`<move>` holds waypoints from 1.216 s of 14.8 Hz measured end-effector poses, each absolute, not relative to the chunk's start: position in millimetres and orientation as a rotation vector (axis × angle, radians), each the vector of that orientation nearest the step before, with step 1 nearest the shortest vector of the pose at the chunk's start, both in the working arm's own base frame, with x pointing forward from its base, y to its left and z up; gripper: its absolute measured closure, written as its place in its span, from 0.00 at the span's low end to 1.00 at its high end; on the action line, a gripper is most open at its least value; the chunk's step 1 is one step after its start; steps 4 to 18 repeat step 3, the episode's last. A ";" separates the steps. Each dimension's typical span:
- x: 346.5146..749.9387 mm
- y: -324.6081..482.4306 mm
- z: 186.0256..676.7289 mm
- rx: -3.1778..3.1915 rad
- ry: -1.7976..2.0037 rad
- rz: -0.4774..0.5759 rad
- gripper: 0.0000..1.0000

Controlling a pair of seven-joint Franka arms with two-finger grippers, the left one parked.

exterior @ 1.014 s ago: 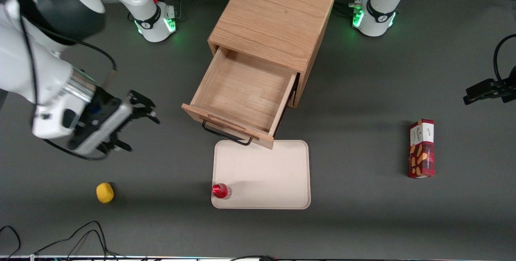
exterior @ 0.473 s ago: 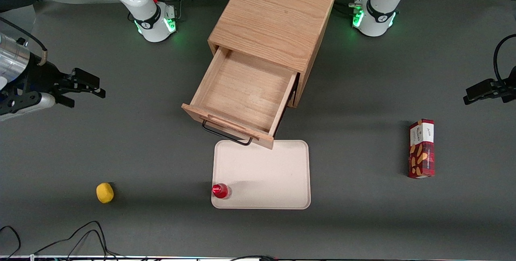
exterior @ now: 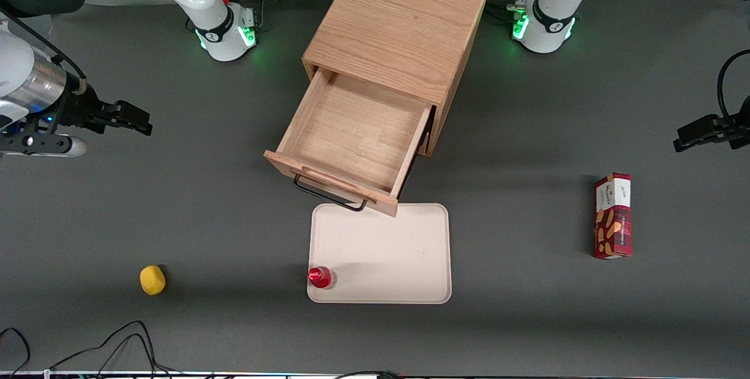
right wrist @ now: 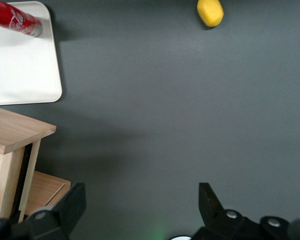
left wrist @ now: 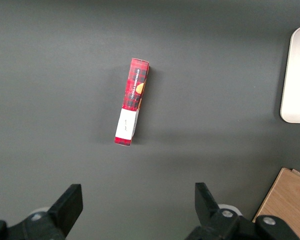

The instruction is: Open upper drawer

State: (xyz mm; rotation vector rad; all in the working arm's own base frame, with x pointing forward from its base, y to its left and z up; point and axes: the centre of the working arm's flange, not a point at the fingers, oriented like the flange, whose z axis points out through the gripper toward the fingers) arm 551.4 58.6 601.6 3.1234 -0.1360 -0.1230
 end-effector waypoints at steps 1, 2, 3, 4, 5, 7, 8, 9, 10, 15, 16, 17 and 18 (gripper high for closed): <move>551.0 58.2 603.5 3.120 -0.137 -0.112 0.00; 550.9 58.2 605.0 3.120 -0.138 -0.101 0.00; 551.1 58.2 606.0 3.121 -0.138 -0.093 0.00; 551.1 58.2 606.0 3.121 -0.138 -0.093 0.00; 551.1 58.2 606.0 3.121 -0.138 -0.093 0.00; 551.1 58.2 606.0 3.121 -0.138 -0.093 0.00; 551.1 58.2 606.0 3.121 -0.138 -0.093 0.00; 551.1 58.2 606.0 3.121 -0.138 -0.093 0.00; 551.1 58.2 606.0 3.121 -0.138 -0.093 0.00; 551.1 58.2 606.0 3.121 -0.138 -0.093 0.00; 551.1 58.2 606.0 3.121 -0.138 -0.093 0.00; 551.1 58.2 606.0 3.121 -0.138 -0.093 0.00; 551.1 58.2 606.0 3.121 -0.138 -0.093 0.00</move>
